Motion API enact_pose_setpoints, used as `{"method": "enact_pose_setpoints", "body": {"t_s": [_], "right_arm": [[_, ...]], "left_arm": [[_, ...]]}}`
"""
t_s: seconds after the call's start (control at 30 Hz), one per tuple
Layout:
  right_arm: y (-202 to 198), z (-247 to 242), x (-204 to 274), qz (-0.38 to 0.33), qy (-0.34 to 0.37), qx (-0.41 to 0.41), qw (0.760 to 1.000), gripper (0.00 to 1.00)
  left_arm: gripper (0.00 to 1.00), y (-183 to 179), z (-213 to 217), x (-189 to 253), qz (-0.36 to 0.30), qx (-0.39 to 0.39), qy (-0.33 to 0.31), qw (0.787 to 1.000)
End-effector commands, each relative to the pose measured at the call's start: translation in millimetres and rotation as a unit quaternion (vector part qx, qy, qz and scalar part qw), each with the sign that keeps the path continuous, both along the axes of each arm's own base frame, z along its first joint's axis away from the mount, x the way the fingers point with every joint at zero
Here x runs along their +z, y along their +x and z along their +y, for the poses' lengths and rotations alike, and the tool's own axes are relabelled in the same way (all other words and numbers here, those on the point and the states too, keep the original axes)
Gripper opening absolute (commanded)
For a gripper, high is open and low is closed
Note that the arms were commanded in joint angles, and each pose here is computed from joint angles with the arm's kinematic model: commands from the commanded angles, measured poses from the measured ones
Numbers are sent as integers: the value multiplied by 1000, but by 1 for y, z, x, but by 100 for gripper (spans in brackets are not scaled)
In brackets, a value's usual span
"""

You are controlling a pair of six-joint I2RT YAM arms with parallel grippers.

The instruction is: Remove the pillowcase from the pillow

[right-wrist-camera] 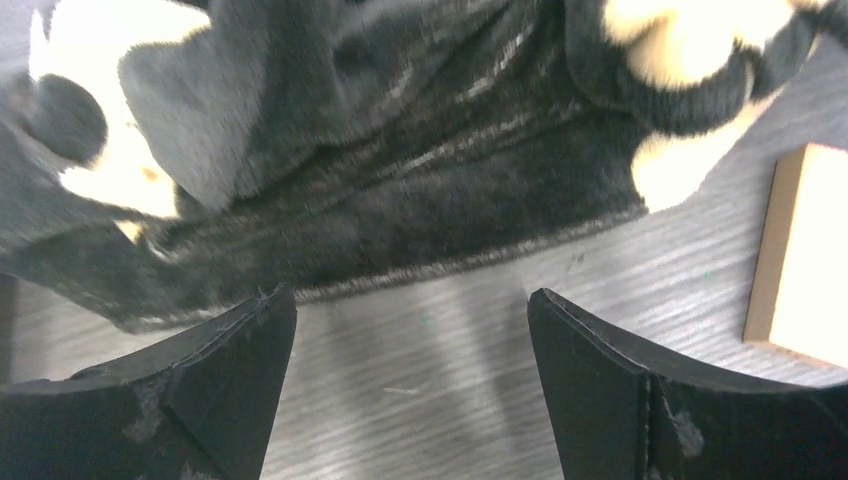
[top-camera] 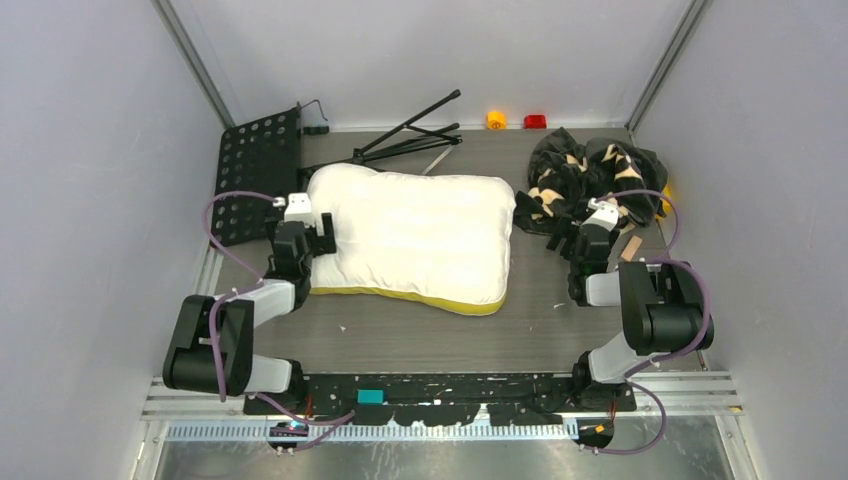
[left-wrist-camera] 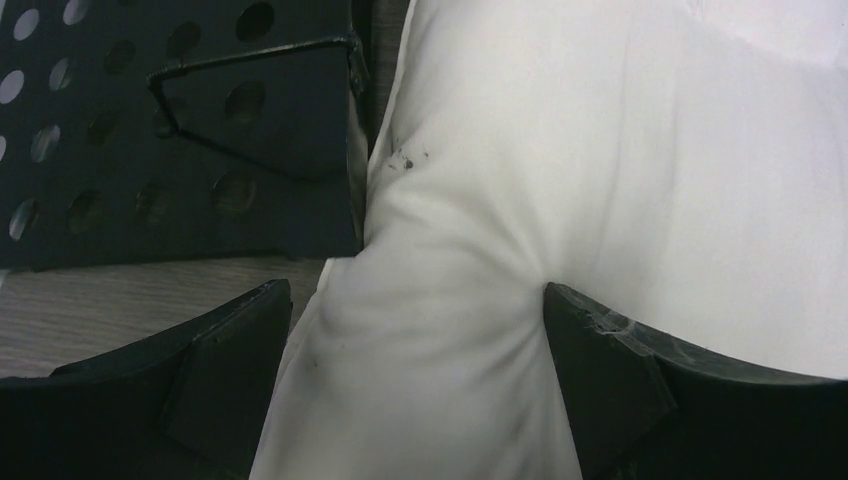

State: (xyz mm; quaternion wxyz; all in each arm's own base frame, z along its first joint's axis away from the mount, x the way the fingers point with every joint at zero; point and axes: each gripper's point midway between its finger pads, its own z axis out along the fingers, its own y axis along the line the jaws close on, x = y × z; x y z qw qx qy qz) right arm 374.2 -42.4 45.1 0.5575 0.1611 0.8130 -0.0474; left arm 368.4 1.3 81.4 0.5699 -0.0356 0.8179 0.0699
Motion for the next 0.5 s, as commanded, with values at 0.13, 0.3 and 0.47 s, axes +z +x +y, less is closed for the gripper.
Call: {"method": "enact_pose_setpoints", "body": {"t_s": [0.13,0.3,0.47], "right_arm": [[11,4,27,-72,-37,15,997,94],[11,4,28,-74,-37,14,996,94],[11,4,28,-75,-36,15,996,95]], "left_arm": [[98,22,-6,7,-12,-40,-2,999],[100,24,-1,-7,-60,-38,-3,997],[99,22,0,-12,-42,-37,-4,998]]}}
